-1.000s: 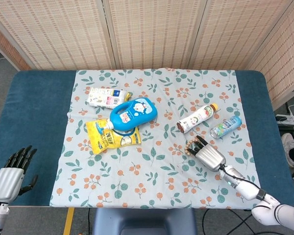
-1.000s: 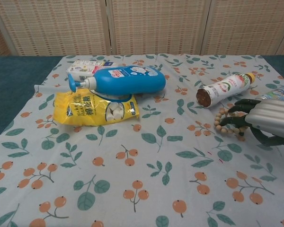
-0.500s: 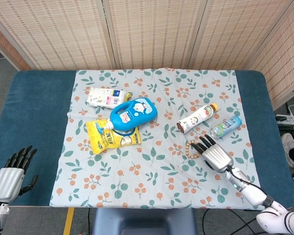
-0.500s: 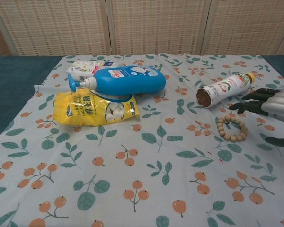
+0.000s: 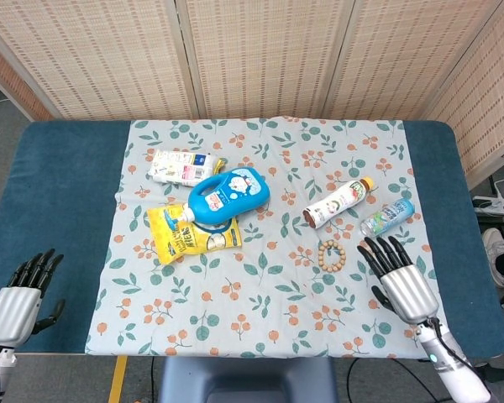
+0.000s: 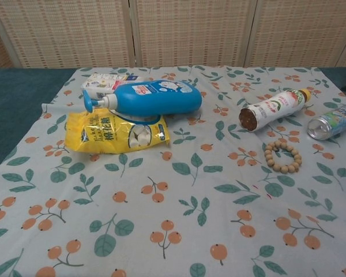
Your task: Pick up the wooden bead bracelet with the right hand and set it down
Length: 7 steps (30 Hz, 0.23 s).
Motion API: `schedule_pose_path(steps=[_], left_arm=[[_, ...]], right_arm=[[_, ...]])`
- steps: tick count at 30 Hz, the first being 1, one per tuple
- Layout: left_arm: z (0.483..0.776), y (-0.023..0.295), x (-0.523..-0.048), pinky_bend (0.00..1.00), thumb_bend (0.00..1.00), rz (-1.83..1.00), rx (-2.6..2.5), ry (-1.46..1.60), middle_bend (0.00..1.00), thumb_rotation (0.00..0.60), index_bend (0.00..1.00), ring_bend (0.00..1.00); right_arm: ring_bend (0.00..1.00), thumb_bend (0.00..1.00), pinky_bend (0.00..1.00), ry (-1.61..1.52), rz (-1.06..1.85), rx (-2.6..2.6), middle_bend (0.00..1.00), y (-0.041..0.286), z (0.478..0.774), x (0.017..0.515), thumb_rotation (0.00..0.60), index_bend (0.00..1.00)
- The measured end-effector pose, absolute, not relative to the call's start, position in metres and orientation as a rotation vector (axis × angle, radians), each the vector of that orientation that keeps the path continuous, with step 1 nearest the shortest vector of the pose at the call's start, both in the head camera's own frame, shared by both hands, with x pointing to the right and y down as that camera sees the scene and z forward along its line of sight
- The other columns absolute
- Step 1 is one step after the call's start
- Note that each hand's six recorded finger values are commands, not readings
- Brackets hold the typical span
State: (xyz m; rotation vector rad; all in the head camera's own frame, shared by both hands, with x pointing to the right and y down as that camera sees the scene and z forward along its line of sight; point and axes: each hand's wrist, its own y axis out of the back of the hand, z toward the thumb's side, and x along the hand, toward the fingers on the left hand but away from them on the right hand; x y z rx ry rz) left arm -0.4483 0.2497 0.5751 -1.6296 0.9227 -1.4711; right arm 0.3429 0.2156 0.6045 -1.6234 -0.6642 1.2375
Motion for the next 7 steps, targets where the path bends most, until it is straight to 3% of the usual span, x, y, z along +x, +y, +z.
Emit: schedule_pose_path(steps=[7], left_arm=[[0.575, 0.25, -0.448, 0.15, 0.42, -1.463, -1.622, 0.93, 0.0, 0.6, 0.0, 0.0]], right_arm=[[0.0, 0.27, 0.0, -0.793, 1.269, -1.551, 0.0, 0.232, 0.586, 0.364, 0.6, 0.0]])
